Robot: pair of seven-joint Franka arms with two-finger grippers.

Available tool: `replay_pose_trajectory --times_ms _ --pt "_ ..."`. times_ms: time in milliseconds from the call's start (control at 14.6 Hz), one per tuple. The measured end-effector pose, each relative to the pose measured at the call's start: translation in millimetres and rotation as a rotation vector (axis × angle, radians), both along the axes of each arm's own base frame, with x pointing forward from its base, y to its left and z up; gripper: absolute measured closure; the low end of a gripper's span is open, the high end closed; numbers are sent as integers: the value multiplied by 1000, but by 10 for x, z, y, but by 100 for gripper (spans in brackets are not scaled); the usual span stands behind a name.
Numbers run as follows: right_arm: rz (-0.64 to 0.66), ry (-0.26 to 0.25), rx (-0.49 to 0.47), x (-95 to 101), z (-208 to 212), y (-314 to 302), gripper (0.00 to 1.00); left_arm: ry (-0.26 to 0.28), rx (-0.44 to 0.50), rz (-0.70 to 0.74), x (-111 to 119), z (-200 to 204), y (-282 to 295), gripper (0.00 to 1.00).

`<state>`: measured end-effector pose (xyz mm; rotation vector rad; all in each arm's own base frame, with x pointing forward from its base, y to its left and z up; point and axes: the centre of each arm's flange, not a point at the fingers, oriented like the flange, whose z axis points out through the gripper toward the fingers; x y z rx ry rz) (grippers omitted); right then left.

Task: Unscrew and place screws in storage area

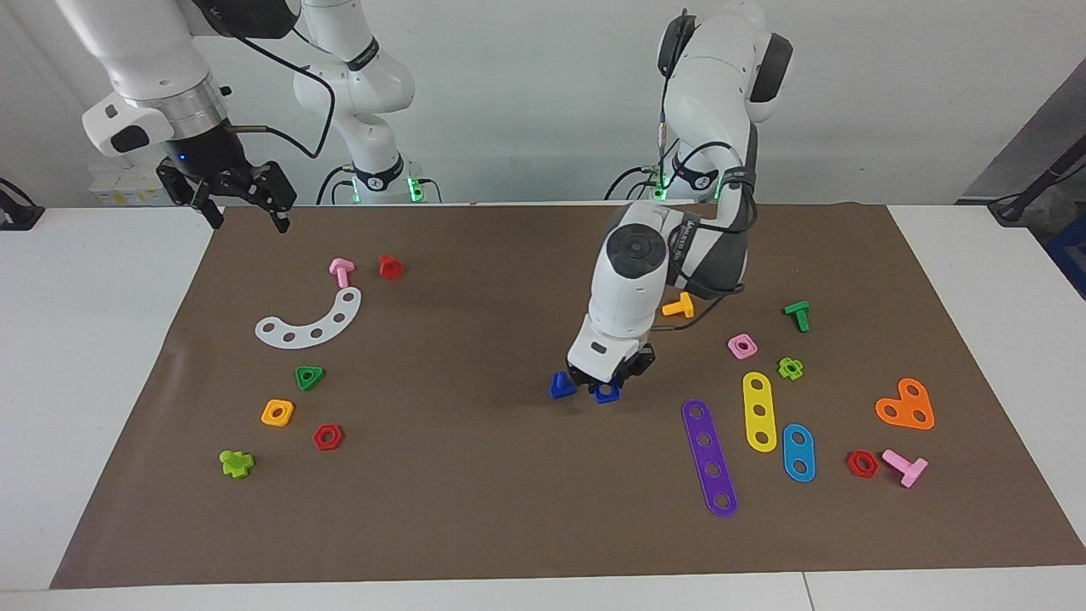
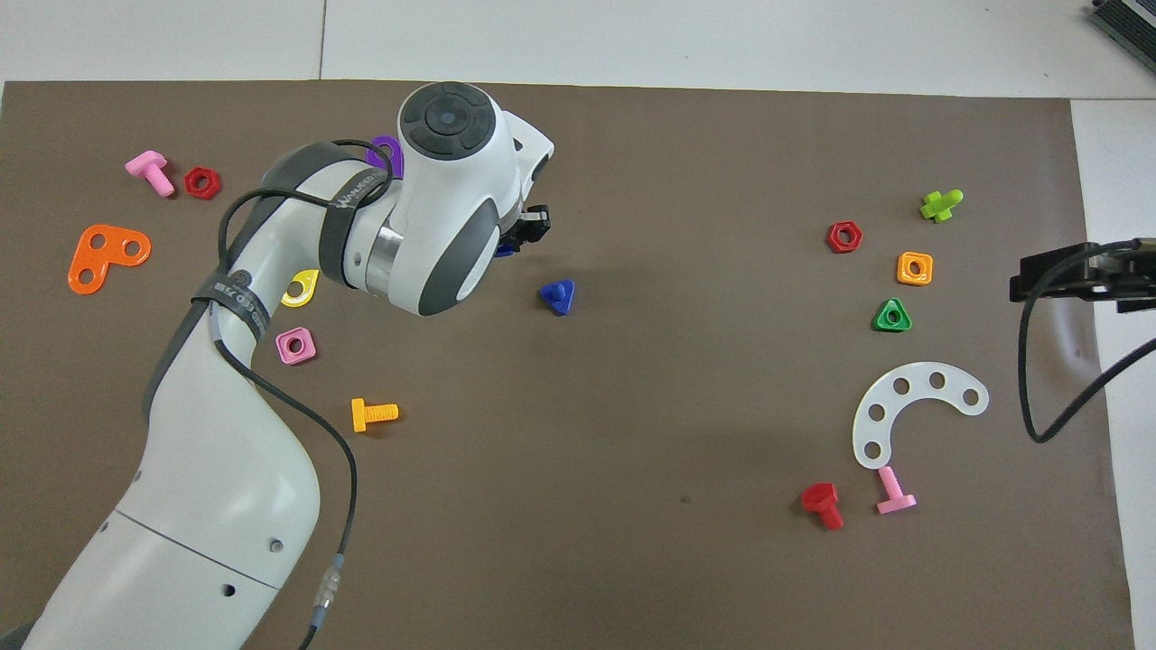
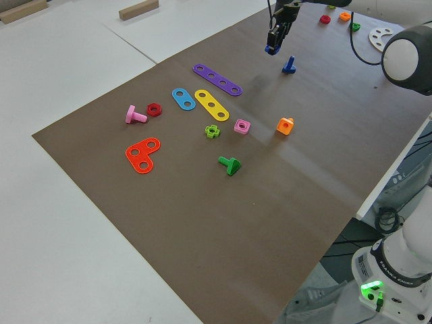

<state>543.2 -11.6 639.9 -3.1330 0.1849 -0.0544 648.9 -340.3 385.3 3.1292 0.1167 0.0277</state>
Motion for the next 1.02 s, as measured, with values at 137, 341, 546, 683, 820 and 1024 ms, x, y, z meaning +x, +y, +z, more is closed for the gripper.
replay_pose_trajectory --times_ms 137,341,546,683,820,1024 --pt "13 -1 4 4 -4 78 0 7 3 -50 161 24 381 52" --pt "4 -35 21 140 -160 626 0 45 16 -145 242 -55 932 52" --pt "12 -65 34 353 -601 1618 0 110 26 -244 111 -222 1340 52" --pt "4 -78 42 460 -1017 2307 0 138 26 -292 -48 -339 1534 52" --pt "15 -93 52 549 -1478 2903 0 130 23 -317 -230 -469 1659 52" --pt "26 -145 82 638 -2074 3507 0 112 21 -330 -403 -548 1732 38"
